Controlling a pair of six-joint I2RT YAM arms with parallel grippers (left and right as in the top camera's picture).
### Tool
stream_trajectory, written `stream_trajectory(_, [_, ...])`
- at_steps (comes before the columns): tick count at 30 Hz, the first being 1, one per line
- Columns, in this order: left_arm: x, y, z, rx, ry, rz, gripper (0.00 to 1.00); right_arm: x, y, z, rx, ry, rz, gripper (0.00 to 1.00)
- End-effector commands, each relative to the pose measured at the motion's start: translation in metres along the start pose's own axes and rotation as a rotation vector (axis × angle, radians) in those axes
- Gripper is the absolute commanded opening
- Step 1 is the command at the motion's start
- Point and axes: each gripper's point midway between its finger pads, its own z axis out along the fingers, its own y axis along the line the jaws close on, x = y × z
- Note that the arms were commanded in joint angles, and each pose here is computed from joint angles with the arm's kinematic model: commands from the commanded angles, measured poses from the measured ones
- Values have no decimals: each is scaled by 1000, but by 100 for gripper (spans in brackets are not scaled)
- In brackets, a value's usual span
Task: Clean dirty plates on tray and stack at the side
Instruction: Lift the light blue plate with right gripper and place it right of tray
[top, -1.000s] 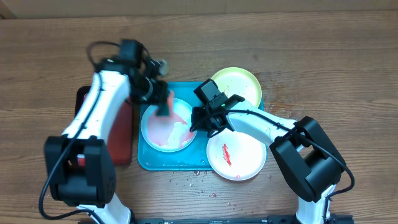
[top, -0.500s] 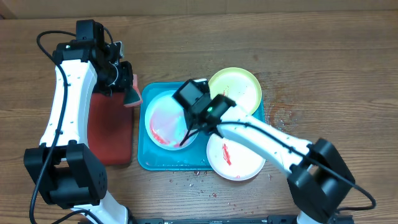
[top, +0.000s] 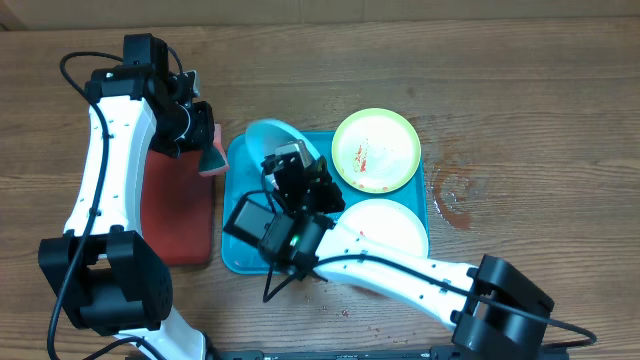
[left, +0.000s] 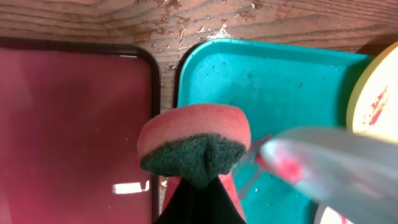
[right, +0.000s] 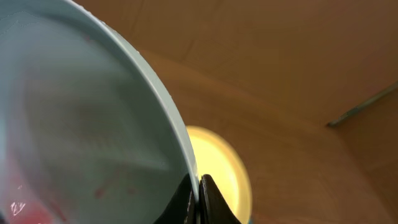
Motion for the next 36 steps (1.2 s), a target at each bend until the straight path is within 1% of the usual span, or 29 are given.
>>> stream_trajectory(1, [-4,-4,-7,1,-19,-7,4,-48,-42,-27,208,-206,101,4])
stream_trajectory(15, [-2,-4,-7,1,-12,-8,4,-48,-38,-30,186,-207,110,4])
stream_trajectory(17, [-2,-4,-7,1,-12,-8,4,-45,-32,-29,152,-185,111,4])
stream_trajectory(22, [-2,-4,-7,1,-10,-8,4,-27,-4,-19,-11,-65,106,4])
stream_trajectory(24, [0,-4,-7,0,-5,-9,4,-12,16,-15,-132,31,99,4])
stream_trajectory(26, [1,-4,-7,-1,1,-10,4,2,27,-10,-210,121,129,4])
stream_trajectory(27, [2,-4,-7,-1,6,-11,4,22,34,-3,-278,258,203,4])
stream_trajectory(29, [3,-4,-7,-1,10,-12,4,43,41,5,-348,424,278,4])
stream_trajectory(30, [3,-4,-7,-1,11,-13,4,49,44,6,-377,474,295,4])
stream_trajectory(31, [3,-4,-7,-1,10,-13,4,61,51,11,-463,612,343,4])
stream_trajectory(34, [4,-4,-7,-1,14,-13,4,71,53,21,-589,797,429,4])
stream_trajectory(36, [5,-4,-7,-1,18,-12,5,71,50,27,-681,868,451,4])
